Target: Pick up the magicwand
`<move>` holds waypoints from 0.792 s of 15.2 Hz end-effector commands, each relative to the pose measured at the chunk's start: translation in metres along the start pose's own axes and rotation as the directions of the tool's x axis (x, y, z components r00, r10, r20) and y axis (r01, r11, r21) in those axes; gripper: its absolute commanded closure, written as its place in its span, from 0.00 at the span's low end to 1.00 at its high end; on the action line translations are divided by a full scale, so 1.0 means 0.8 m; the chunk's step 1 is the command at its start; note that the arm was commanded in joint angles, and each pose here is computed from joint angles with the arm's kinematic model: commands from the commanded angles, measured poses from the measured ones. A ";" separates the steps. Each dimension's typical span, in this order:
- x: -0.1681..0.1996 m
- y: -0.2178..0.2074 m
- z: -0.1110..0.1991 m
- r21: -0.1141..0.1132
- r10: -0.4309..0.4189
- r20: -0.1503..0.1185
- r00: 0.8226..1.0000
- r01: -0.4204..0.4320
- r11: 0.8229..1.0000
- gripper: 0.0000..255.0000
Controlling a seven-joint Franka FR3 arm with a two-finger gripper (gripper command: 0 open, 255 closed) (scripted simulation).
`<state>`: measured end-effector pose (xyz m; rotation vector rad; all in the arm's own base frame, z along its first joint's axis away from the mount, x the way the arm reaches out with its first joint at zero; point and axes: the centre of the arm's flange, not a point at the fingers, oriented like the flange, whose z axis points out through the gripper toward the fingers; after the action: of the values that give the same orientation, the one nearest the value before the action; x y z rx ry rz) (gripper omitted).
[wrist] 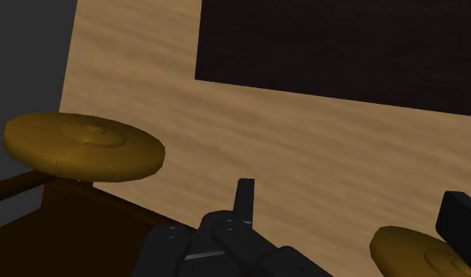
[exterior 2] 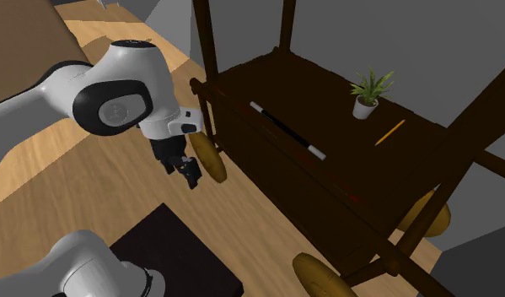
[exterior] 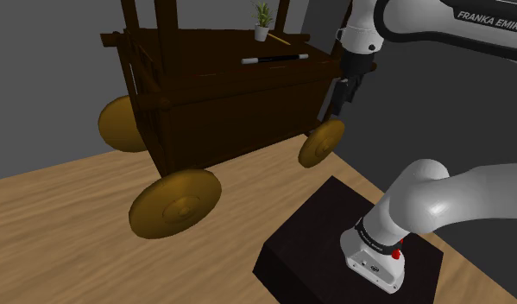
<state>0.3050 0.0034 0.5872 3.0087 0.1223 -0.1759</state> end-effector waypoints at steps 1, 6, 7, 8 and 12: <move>0.000 0.000 0.000 0.000 0.000 0.000 1.000 0.000 1.000 0.00; 0.040 0.068 -0.011 0.003 -0.223 -0.043 0.974 0.224 0.975 0.00; 0.050 0.081 -0.014 0.002 -0.267 -0.052 0.962 0.267 0.964 0.00; 0.060 0.093 -0.016 0.001 -0.310 -0.061 0.949 0.311 0.951 0.00; 0.106 0.136 -0.027 -0.007 -0.475 -0.094 0.875 0.476 0.879 0.00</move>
<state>0.3912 -0.0872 0.6105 2.9580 0.7990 -0.0877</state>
